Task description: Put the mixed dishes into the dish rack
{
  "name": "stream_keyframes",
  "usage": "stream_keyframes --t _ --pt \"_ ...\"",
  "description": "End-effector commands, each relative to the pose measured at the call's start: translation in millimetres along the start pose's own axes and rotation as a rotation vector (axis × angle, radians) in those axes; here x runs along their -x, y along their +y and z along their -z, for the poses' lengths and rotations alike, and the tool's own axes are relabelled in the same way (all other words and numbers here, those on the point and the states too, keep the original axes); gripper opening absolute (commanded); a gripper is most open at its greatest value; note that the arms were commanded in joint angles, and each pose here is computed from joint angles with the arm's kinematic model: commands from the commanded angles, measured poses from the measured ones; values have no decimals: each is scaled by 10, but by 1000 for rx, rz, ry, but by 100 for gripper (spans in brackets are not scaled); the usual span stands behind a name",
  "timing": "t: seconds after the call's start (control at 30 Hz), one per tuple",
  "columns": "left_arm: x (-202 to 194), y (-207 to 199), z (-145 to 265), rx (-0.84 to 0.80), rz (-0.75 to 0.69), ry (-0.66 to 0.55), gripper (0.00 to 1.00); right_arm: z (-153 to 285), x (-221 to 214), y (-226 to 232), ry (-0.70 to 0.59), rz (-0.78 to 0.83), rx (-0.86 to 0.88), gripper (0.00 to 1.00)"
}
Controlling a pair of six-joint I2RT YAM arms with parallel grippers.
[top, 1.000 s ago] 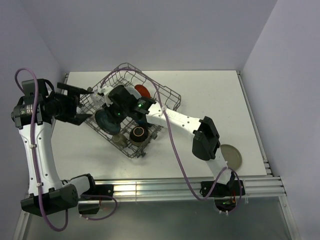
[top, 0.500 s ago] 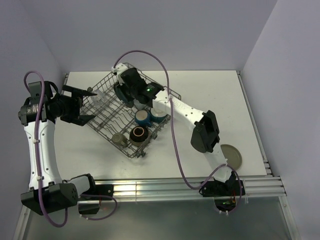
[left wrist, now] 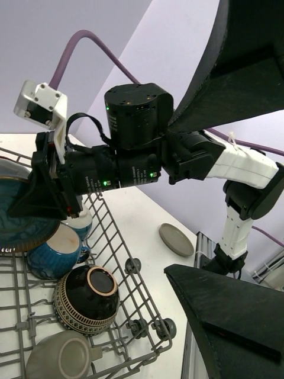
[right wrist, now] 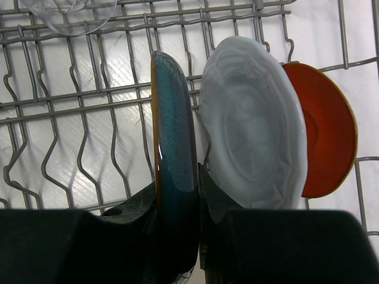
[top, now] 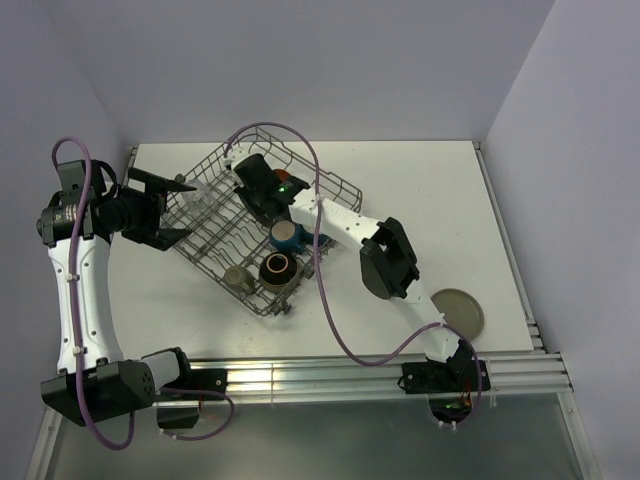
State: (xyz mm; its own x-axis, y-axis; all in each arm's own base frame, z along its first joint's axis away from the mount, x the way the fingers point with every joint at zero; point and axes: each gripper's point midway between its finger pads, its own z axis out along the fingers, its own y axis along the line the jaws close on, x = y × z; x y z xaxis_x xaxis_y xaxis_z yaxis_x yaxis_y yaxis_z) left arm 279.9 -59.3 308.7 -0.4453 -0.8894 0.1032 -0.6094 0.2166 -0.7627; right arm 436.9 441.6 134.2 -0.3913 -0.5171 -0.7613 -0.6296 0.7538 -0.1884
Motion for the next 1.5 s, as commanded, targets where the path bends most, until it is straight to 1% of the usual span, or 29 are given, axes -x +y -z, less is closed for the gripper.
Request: stream_keyframes --t 0.0,0.33,0.6,0.67,0.7,0.77,1.17,1.27,1.3,1.37,1.4,1.47 --pt "-47 -67 36 -34 -49 20 99 160 530 -11 -149 -29 -1 0" --pt "-42 1 -47 -26 -35 40 99 17 273 157 -90 -2 26 0" --pt "-52 34 -63 -26 -24 44 99 -87 87 99 -48 10 -15 0" --pt "-59 33 -61 -27 -26 44 99 -101 72 93 -45 8 -16 4" --pt "-62 34 -54 -26 -26 43 99 -101 72 99 -45 7 -13 9" --pt "-63 22 -42 -29 -27 40 99 -145 21 58 -33 3 -21 14" --pt "-72 32 -34 -34 -14 36 99 -242 -137 36 4 -3 -20 23" --pt "-73 32 -30 -33 -16 33 99 -230 -142 33 6 -4 -25 31" --pt "-71 29 -27 -36 -15 32 99 -225 -140 17 6 -5 -29 37" --pt "-69 29 -27 -37 -13 30 99 -201 -112 21 1 -10 -28 42" --pt "-69 32 -32 -36 -14 30 99 -181 -94 10 -2 -12 -37 48" --pt "-64 38 -33 -34 -14 26 99 -124 -35 -16 -13 -18 -43 55"
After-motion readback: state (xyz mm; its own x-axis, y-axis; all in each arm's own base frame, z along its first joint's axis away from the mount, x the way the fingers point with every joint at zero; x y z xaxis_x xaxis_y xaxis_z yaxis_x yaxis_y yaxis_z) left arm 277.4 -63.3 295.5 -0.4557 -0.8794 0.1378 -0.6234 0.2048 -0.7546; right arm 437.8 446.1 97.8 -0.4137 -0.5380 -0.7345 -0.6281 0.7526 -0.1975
